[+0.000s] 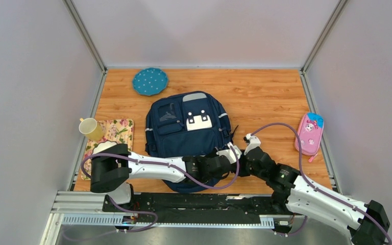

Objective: Pack the student bag
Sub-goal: Zip the student bag at the center of the board.

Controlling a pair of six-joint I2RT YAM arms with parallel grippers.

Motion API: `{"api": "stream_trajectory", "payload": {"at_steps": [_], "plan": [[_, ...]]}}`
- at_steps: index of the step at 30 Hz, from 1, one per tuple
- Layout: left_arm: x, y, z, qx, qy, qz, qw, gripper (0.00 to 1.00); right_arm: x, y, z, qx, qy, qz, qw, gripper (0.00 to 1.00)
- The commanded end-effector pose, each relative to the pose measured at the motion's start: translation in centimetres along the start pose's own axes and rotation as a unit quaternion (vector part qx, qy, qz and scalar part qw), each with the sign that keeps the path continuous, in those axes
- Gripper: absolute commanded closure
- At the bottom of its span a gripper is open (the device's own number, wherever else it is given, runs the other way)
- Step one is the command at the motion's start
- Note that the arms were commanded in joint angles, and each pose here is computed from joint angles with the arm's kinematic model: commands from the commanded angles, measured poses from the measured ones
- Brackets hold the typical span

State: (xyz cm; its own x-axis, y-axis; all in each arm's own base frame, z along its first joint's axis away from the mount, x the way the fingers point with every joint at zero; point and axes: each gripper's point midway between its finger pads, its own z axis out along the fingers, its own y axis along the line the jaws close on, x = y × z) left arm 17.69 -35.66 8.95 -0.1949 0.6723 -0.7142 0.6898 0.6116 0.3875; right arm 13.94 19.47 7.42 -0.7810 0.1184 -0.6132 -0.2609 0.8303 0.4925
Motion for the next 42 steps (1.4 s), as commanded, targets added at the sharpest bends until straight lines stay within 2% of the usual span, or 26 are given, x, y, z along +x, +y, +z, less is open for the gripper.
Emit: {"api": "stream_trajectory", "payload": {"at_steps": [1,5,10,16,22,26,34,42], "plan": [[0.9,4.1,0.0,-0.077,0.02,0.013,0.997,1.0,0.7,0.2,-0.5,-0.008,0.02,-0.011,1.0,1.0],[0.7,3.7,-0.7,-0.045,0.006,0.011,0.999,1.0,0.6,0.0,-0.6,-0.002,0.018,-0.011,1.0,1.0],[-1.0,3.0,-3.4,0.031,-0.054,-0.028,0.998,1.0,-0.1,-0.1,-0.9,0.004,0.006,-0.017,1.0,1.0],[-2.8,3.1,-6.5,0.09,-0.095,-0.015,0.991,1.0,-1.4,0.9,-1.5,-0.015,-0.014,-0.032,0.999,1.0],[-3.1,3.8,-8.1,0.105,-0.113,-0.021,0.988,1.0,-2.0,1.9,-1.9,-0.038,-0.025,-0.042,0.998,1.0],[-3.4,4.8,-8.8,0.099,-0.119,-0.03,0.987,1.0,-1.7,2.5,-2.3,-0.044,-0.005,-0.071,0.996,1.0],[-3.8,5.8,-10.5,0.119,-0.127,-0.031,0.984,1.0,-2.4,5.7,-3.0,-0.102,-0.005,-0.106,0.989,1.0],[-3.9,5.0,-13.5,0.186,-0.183,-0.005,0.965,1.0,-3.6,3.9,-2.0,-0.051,-0.041,-0.101,0.993,1.0]]}}
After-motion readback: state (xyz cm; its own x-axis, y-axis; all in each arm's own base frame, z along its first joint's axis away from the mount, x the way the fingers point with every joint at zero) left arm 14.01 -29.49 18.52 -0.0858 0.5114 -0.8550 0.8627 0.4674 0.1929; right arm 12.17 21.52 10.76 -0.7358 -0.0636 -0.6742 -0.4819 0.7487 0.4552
